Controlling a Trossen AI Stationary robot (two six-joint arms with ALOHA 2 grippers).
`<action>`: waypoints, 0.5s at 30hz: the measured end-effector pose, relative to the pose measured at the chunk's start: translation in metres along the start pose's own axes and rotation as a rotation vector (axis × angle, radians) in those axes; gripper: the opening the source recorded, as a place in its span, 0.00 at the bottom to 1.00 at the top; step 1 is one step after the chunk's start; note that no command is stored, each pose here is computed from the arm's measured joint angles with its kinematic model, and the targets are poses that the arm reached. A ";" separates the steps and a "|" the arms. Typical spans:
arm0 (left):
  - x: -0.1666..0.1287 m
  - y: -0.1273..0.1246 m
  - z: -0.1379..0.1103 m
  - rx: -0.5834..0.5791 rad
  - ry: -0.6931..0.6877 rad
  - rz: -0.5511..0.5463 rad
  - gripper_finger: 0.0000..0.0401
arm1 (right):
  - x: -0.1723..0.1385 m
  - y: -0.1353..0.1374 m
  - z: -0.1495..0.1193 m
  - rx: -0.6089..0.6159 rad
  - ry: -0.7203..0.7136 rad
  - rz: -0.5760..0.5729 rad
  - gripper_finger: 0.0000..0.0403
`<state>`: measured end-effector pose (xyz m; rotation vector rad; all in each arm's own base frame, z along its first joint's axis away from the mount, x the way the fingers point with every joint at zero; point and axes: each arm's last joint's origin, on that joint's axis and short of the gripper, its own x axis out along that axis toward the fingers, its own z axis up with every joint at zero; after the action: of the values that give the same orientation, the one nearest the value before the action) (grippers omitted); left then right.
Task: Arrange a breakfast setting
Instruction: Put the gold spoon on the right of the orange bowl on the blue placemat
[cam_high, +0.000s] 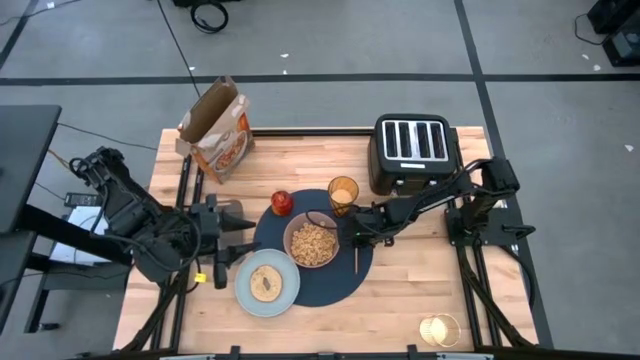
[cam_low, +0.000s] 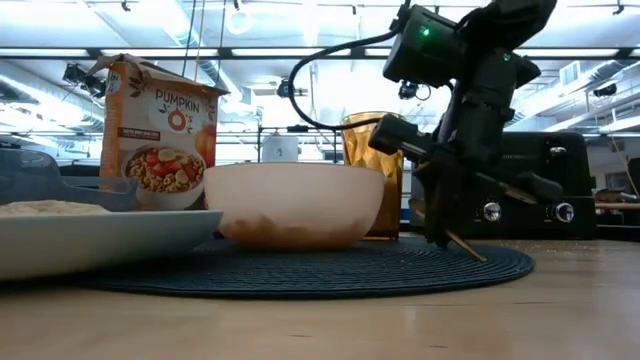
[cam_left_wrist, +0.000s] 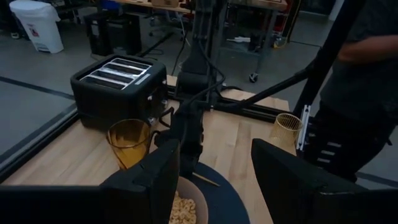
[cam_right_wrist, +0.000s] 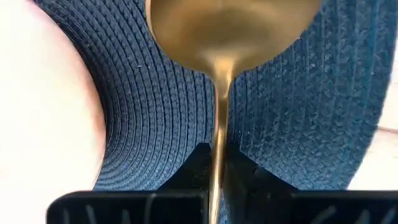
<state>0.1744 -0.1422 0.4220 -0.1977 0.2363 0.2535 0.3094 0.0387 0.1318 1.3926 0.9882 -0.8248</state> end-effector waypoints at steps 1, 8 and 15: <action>0.000 0.000 0.000 -0.001 0.000 0.000 0.51 | 0.000 0.000 0.000 0.002 0.000 -0.002 0.05; 0.000 0.000 0.000 0.002 0.001 0.002 0.51 | -0.004 -0.001 0.000 0.003 -0.029 -0.009 0.06; 0.000 0.000 0.000 0.002 0.001 0.002 0.51 | -0.005 -0.002 0.001 0.000 -0.037 -0.012 0.06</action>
<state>0.1745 -0.1419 0.4218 -0.1951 0.2376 0.2552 0.3056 0.0372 0.1359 1.3673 0.9690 -0.8571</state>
